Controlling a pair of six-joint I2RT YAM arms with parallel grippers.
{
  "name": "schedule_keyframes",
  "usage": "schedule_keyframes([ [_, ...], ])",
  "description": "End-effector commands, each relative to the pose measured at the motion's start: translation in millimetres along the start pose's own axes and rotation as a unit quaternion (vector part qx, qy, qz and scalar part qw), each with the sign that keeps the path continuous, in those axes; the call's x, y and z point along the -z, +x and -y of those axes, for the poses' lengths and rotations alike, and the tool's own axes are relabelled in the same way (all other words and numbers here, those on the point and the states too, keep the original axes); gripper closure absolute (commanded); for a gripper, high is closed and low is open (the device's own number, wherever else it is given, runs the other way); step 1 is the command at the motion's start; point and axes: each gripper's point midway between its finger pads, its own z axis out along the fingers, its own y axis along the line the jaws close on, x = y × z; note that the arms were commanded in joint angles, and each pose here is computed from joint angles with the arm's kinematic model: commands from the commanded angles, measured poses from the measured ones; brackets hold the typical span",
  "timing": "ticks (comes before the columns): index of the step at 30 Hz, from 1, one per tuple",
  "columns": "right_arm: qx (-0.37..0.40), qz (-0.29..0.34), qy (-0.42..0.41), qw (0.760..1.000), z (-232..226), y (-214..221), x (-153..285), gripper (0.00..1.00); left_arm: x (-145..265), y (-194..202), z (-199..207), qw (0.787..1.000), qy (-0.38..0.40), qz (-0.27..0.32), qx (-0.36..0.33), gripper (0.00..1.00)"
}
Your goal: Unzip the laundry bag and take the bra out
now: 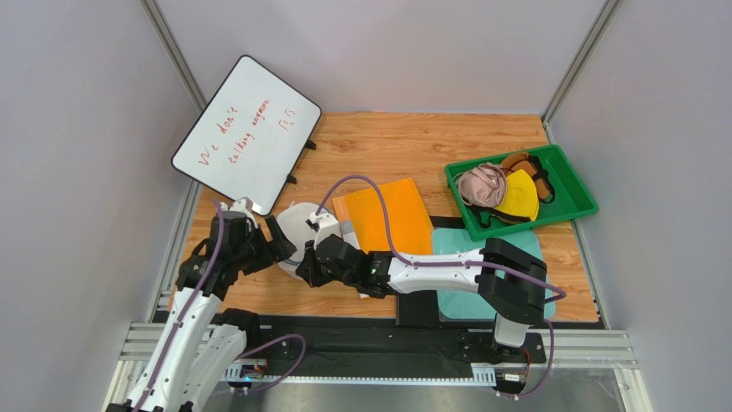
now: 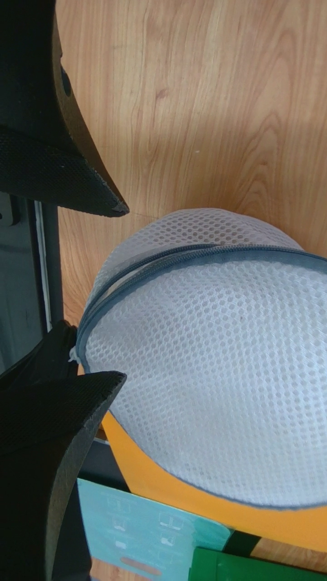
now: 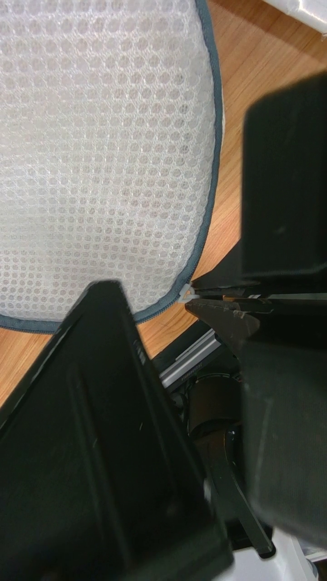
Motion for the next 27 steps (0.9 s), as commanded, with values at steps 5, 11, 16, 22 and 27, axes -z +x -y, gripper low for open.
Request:
schedule_keyframes([
  [5,-0.010,0.021,-0.024,0.999,-16.8,-14.2,-0.7,1.00,-13.5,1.8,24.2,0.997,0.068,0.003,0.039,0.48],
  [11,-0.006,0.017,-0.028,0.999,-16.7,-12.1,1.4,1.00,-22.4,2.6,24.2,0.997,0.065,-0.009,0.035,0.76],
  [16,-0.003,0.014,-0.021,1.000,-9.7,-7.1,4.2,1.00,-25.5,-4.6,23.5,0.998,0.058,-0.001,0.026,1.00],
  [22,-0.004,0.006,-0.009,1.000,3.1,3.0,9.5,1.00,-25.5,-17.6,27.0,0.999,0.050,0.006,0.006,1.00],
  [27,-0.005,0.004,0.005,1.000,15.4,9.5,14.7,1.00,-28.8,-22.3,30.5,0.999,0.050,-0.001,-0.002,1.00],
])
